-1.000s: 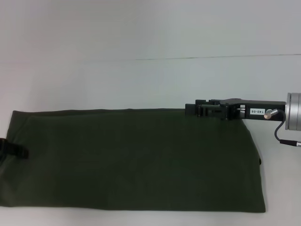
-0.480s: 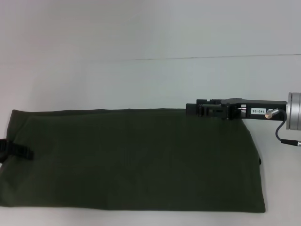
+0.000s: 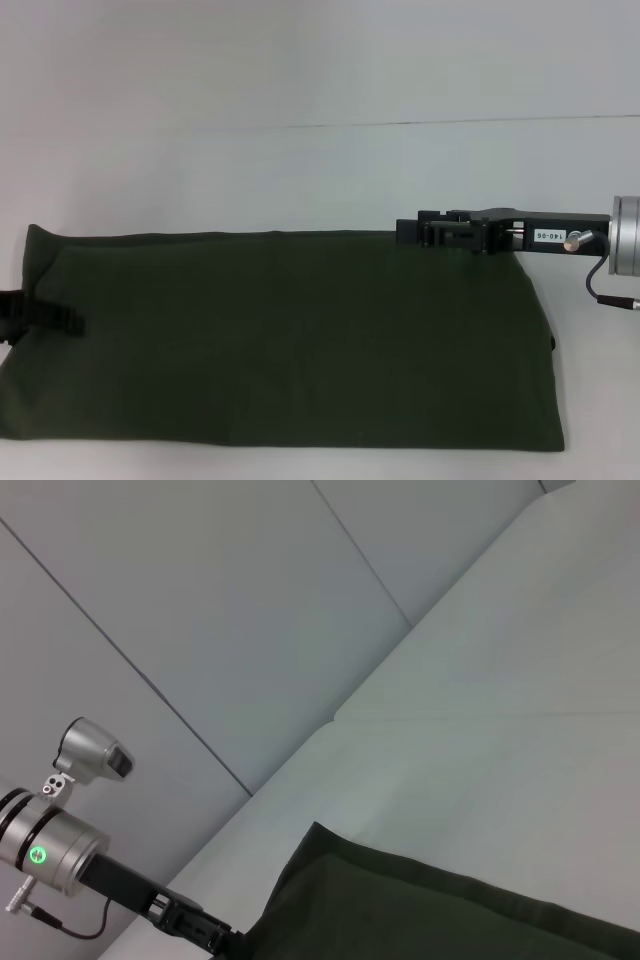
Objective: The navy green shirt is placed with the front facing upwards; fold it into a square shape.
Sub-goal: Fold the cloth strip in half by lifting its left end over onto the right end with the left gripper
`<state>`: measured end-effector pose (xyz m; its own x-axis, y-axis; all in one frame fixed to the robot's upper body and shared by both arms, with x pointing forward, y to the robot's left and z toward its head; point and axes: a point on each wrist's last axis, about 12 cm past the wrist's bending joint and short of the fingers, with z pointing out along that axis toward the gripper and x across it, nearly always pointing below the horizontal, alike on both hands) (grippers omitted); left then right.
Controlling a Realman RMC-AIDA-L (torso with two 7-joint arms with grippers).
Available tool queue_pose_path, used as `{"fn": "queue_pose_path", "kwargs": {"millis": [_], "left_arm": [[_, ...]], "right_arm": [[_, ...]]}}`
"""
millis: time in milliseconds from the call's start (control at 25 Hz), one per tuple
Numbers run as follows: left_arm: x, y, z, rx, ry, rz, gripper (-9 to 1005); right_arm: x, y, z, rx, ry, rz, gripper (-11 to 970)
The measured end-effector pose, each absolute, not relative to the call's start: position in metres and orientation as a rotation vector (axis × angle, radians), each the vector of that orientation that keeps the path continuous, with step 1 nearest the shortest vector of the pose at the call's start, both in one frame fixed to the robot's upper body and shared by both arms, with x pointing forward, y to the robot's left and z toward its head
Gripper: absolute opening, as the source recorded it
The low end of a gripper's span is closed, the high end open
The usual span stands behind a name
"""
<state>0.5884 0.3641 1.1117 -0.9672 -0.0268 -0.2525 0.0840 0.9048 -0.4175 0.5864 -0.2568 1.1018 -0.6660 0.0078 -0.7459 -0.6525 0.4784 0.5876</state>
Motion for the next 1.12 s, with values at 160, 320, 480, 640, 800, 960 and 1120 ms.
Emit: {"fn": "queue_pose_path", "kwargs": {"millis": [160,320,480,640,800,960,1120], "left_arm": [[0.5885,0.3636,1.1113,0.041,2.817,-0.641,760],[0.5882,0.3632,1.1110,0.033,2.819,-0.647,754],[0.5879,0.3629,1.1107,0.031,2.821,-0.651,749],[0.5875,0.3625,1.1105,0.029,2.823,-0.657,744],[0.5876,0.3634,1.1112,0.019,2.816,-0.661,739],[0.5888,0.3665,1.1131,-0.001,2.811,-0.638,606],[0.5891,0.3697,1.1153,-0.008,2.807,-0.616,442]], "right_arm": [[0.5864,-0.2567,1.1018,-0.532,2.027,1.209,759],[0.5863,-0.2567,1.1018,-0.533,2.027,1.210,759],[0.5862,-0.2566,1.1018,-0.534,2.028,1.210,759],[0.5859,-0.2566,1.1018,-0.533,2.031,1.214,759],[0.5857,-0.2568,1.1016,-0.527,2.035,1.217,759],[0.5855,-0.2567,1.1017,-0.528,2.035,1.220,759],[0.5853,-0.2566,1.1018,-0.528,2.035,1.222,759]]}}
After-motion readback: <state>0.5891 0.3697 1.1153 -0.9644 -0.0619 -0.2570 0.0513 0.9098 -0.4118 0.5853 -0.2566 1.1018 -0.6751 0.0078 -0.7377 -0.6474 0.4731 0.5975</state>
